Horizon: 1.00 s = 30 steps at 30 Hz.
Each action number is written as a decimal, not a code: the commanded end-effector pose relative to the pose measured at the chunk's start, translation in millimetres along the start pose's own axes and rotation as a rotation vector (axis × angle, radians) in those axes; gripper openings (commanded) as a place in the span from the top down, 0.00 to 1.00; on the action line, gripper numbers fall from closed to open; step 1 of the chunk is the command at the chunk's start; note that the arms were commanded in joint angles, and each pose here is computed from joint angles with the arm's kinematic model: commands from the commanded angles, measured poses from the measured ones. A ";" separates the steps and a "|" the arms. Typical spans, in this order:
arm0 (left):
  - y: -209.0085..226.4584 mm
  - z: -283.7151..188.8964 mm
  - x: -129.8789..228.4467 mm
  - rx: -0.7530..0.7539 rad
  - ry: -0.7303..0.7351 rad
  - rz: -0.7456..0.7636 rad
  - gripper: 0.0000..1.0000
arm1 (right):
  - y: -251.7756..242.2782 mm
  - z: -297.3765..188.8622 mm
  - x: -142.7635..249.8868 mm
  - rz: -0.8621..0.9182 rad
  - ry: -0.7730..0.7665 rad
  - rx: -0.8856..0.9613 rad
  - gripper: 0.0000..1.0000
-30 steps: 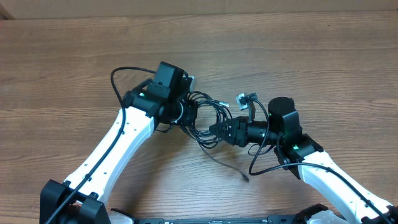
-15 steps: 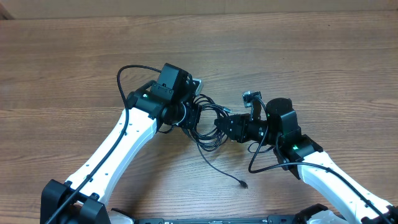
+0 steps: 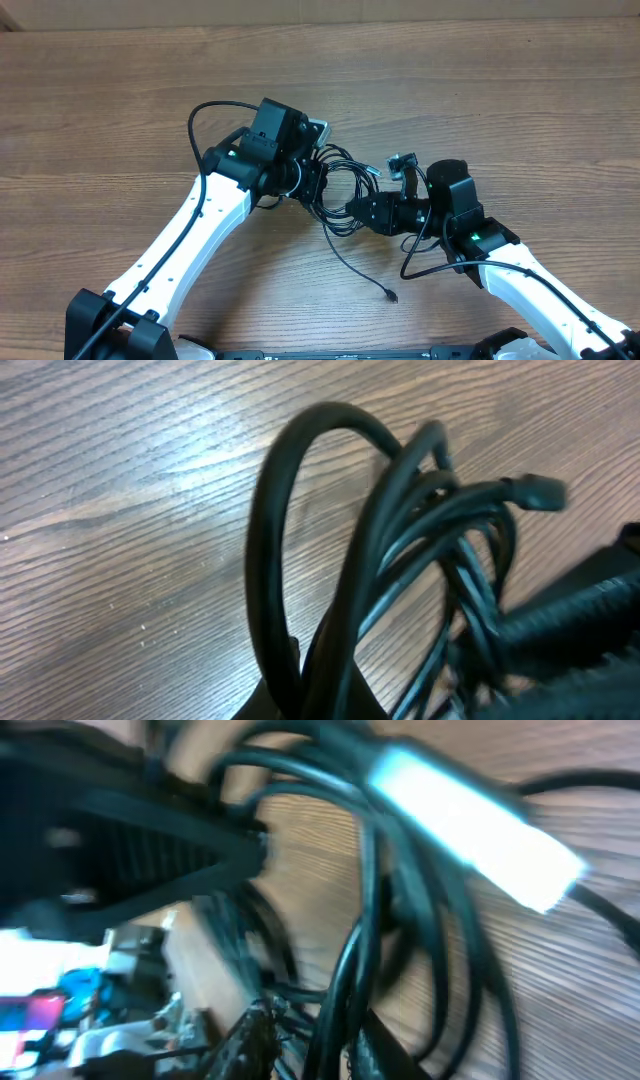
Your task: Untangle cables
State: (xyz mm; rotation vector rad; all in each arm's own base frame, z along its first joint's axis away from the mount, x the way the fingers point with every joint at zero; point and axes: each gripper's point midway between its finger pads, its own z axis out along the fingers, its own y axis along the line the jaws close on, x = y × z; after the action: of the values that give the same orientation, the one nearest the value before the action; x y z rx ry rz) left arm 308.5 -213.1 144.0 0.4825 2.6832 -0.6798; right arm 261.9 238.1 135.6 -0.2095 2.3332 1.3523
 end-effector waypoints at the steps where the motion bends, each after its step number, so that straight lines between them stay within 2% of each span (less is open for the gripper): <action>1: -10.5 -2.0 -0.6 0.043 0.000 0.028 0.96 | 28.1 -2.9 0.6 0.019 0.038 -0.119 0.80; 8: 17.3 -3.0 3.2 -0.116 0.004 -0.065 0.96 | 40.5 -5.4 9.6 0.028 0.094 -0.191 0.82; 20: 18.0 -3.7 -0.4 -0.109 -0.014 -0.138 0.96 | 43.2 -6.6 16.0 0.041 0.127 -0.211 0.81; 30: -2.5 -2.5 2.5 0.008 0.012 -0.150 0.96 | 5.2 -0.9 -8.9 0.056 -0.029 0.002 0.73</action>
State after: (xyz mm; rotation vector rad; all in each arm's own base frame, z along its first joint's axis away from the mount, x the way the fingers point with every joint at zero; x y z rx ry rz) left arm 308.3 -202.6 138.0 0.2909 2.7596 -0.6282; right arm 250.2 245.2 143.2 -0.1845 2.3545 1.4860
